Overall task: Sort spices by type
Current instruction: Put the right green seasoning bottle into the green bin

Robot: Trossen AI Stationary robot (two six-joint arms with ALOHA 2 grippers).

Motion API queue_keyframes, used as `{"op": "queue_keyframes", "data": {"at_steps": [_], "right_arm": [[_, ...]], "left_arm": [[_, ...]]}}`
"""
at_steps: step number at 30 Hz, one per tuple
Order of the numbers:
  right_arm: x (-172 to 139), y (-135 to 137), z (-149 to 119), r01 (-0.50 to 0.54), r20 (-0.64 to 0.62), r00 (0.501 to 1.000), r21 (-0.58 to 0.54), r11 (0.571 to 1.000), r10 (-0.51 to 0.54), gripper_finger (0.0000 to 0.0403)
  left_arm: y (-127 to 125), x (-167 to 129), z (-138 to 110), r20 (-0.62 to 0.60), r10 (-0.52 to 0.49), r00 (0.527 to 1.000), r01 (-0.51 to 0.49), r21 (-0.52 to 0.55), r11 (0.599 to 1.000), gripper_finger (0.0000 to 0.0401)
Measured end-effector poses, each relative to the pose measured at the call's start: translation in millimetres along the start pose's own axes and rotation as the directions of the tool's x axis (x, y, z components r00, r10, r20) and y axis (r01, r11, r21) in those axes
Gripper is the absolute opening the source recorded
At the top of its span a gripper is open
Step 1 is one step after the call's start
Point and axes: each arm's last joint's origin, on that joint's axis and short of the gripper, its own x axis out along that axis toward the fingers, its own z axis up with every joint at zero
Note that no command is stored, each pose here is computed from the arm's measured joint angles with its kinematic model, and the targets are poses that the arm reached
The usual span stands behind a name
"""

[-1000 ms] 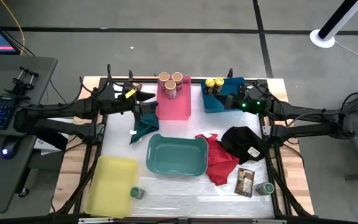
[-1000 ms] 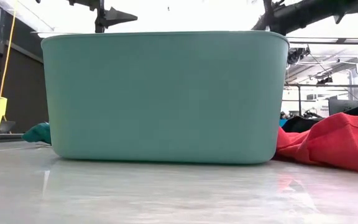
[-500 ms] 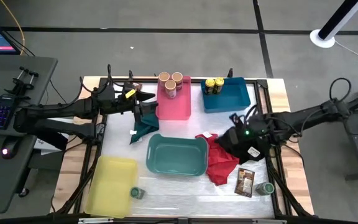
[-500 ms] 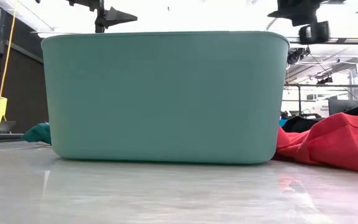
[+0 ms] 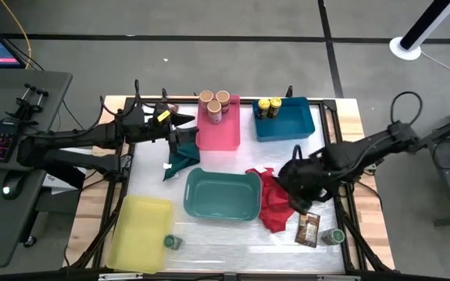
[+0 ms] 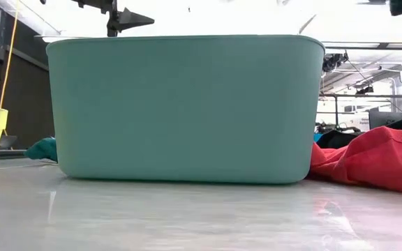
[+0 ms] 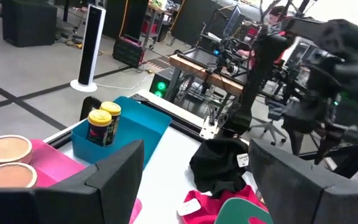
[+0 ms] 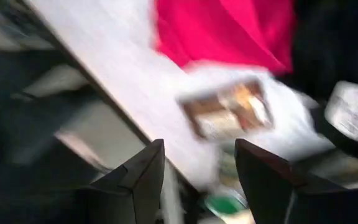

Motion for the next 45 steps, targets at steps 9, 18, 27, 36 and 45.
{"op": "queue_keyframes", "data": {"at_steps": [9, 18, 27, 36, 45], "right_arm": [[53.6, 14.7, -31.9, 0.196, -0.349, 0.921, 0.036, 0.98, -0.172, 0.0191], [84.4, 4.4, -57.5, 0.274, -0.498, 0.846, 0.102, 0.956, -0.19, 0.0191], [111.0, -17.3, -60.4, 0.365, -0.54, 0.806, 0.129, 0.922, -0.244, 0.0191], [118.2, -21.2, -60.6, 0.311, -0.586, 0.782, 0.073, 0.947, -0.212, 0.0191], [109.0, -8.3, -61.1, 0.196, -0.604, 0.782, 0.005, 0.981, -0.153, 0.019]], "left_arm": [[2.1, 0.3, 0.7, -0.016, -0.043, 0.999, 0.043, -0.002, 0.999, 0.0275], [2.5, 0.3, 0.8, -0.02, -0.051, 0.999, 0.051, -0.003, 0.999, 0.0275], [2.0, 0.3, 0.7, -0.026, -0.067, 0.997, 0.067, -0.004, 0.998, 0.0275], [2.0, 0.3, 0.7, -0.026, -0.068, 0.997, 0.067, -0.012, 0.998, 0.0275], [2.0, 0.3, 0.7, -0.026, -0.068, 0.997, 0.067, -0.012, 0.998, 0.0275]]}}
